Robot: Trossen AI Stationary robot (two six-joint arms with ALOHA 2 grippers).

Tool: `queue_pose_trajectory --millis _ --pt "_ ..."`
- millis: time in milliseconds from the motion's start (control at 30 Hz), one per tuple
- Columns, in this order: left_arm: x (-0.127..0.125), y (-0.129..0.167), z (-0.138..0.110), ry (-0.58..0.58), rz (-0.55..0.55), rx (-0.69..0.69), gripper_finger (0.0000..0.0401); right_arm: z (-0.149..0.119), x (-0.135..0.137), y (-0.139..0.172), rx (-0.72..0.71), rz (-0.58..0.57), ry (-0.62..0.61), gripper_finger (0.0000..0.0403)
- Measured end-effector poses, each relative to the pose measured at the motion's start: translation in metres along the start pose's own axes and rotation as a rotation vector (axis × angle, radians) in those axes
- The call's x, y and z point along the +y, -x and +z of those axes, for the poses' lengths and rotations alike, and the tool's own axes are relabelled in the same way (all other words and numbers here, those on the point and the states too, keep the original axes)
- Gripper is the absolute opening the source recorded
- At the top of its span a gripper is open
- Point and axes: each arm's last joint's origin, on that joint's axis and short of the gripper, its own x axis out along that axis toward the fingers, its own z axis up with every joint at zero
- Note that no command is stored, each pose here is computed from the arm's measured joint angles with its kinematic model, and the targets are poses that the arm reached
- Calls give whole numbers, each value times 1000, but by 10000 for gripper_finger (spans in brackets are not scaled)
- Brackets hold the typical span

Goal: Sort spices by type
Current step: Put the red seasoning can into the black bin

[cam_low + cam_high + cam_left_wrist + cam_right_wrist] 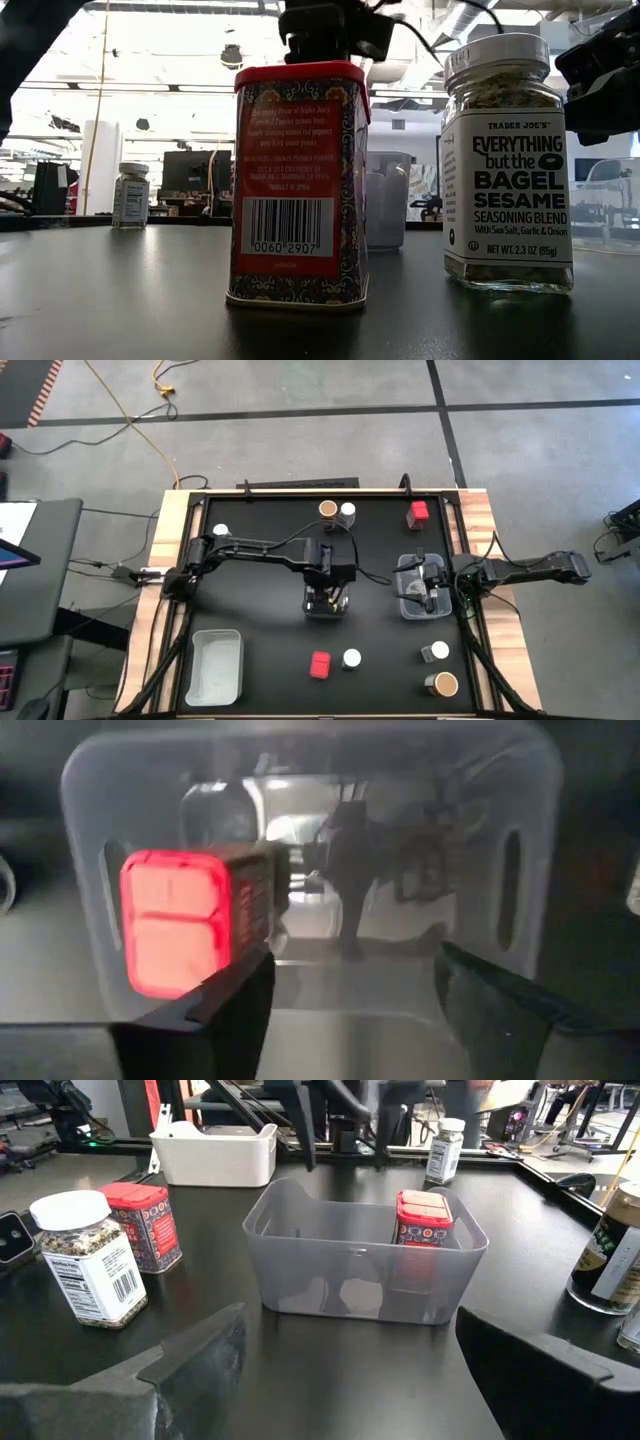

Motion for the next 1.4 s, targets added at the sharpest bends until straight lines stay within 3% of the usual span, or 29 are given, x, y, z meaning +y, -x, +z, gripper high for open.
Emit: queue_pose_trajectory --millis 267,467,733,1400 --pt "-9 -15 4 -69 0 -53 158 0 0 0 1 0 0 384" --pt "1 -16 8 -88 10 -94 109 0 0 0 0 0 0 384" --pt "21 -28 6 -21 -63 -57 88 0 0 0 0 0 0 384" --pt "30 -53 8 -23 -45 -9 66 0 0 0 1 0 0 384"
